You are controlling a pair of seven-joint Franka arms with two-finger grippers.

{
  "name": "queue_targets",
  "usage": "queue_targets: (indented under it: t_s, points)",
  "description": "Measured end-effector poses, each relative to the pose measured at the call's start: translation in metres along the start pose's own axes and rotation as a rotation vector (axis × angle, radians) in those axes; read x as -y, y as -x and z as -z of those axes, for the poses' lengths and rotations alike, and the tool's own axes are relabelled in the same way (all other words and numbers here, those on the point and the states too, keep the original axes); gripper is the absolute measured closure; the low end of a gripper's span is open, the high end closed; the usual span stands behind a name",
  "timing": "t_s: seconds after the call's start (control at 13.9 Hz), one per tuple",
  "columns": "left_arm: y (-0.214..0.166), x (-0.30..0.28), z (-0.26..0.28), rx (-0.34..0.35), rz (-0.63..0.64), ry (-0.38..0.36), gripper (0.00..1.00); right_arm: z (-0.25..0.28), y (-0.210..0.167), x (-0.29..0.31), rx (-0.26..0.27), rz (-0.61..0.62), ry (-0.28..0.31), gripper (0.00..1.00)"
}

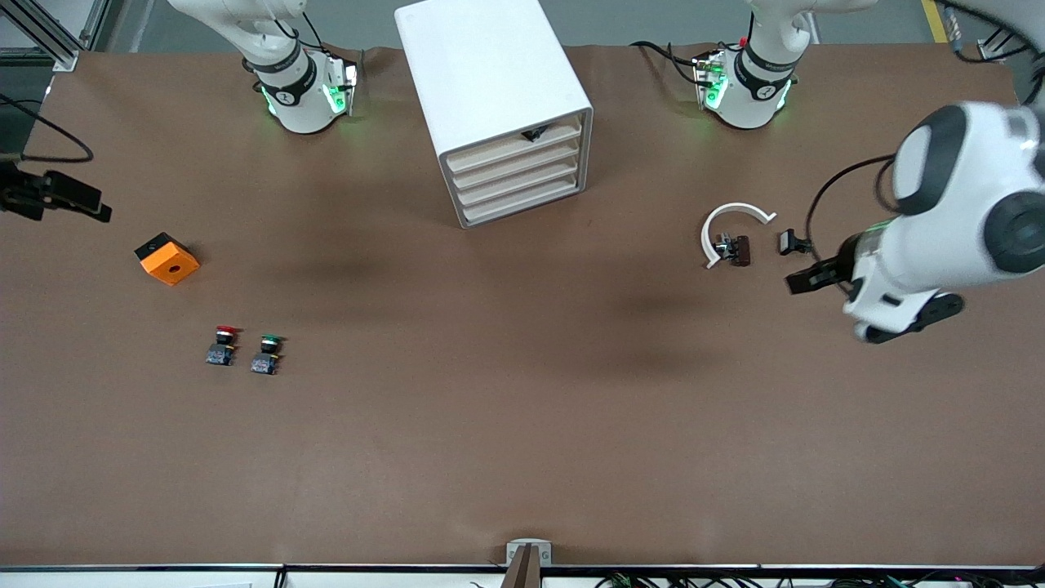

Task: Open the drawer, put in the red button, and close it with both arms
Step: 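Reach the left gripper to the drawer while the right gripper reaches the button, then pull the drawer with the left gripper while the right gripper lifts the button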

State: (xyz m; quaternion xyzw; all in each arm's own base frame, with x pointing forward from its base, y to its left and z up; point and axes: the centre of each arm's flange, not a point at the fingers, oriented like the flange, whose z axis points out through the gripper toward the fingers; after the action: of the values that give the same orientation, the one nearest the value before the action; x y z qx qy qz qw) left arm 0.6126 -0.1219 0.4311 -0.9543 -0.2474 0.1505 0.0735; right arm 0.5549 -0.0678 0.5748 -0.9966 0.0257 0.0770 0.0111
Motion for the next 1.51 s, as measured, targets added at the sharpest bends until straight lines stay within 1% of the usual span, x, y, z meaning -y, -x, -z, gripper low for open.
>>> queue_targets:
  t_s: [0.07,0.14,0.22,0.29,0.36,0.43,0.5,0.65,0.79,0.86,1.0,1.22,1.36,1.51]
  points:
    - [0.002,-0.025,-0.019,0.017,0.090,-0.025,0.00,-0.022,-0.013,-0.001,0.040,-0.001,-0.001,0.00]
    - [0.004,-0.049,-0.040,0.032,0.167,-0.053,0.00,-0.042,-0.027,-0.001,0.069,0.005,0.000,0.00]
    - [0.007,-0.071,-0.063,0.045,0.233,-0.085,0.00,-0.056,-0.038,-0.002,0.085,0.017,0.000,0.00]
    - [0.011,-0.092,-0.086,0.056,0.301,-0.118,0.00,-0.062,-0.044,-0.002,0.091,0.028,0.002,0.00]
    - [0.016,-0.110,-0.108,0.061,0.377,-0.148,0.00,-0.063,-0.048,-0.002,0.081,0.033,0.006,0.00]
    - [0.022,-0.127,-0.126,0.074,0.467,-0.166,0.00,-0.060,-0.051,-0.003,0.057,0.033,0.009,0.00]
    - [0.030,-0.141,-0.139,0.101,0.558,-0.174,0.00,-0.057,-0.055,-0.003,0.028,0.033,0.012,0.00]
    - [0.047,-0.162,-0.152,0.188,0.737,-0.174,0.00,-0.064,-0.064,-0.005,-0.030,0.031,0.017,0.00]
    - [0.062,-0.175,-0.155,0.296,0.896,-0.180,0.00,-0.099,-0.079,-0.015,-0.087,0.013,0.022,0.00]
    - [0.070,-0.178,-0.156,0.345,0.953,-0.200,0.00,-0.124,-0.086,-0.022,-0.114,0.000,0.024,0.00]
    - [0.091,-0.186,-0.158,0.435,1.005,-0.267,0.00,-0.176,-0.099,-0.032,-0.154,-0.017,0.030,0.00]
    - [0.119,-0.202,-0.162,0.553,1.107,-0.341,0.00,-0.240,-0.115,-0.036,-0.206,-0.037,0.034,0.00]
    - [0.133,-0.213,-0.171,0.595,1.167,-0.390,0.00,-0.273,-0.120,-0.033,-0.236,-0.044,0.036,0.00]
    - [0.147,-0.223,-0.181,0.626,1.192,-0.428,0.00,-0.298,-0.122,-0.032,-0.245,-0.043,0.038,0.00]
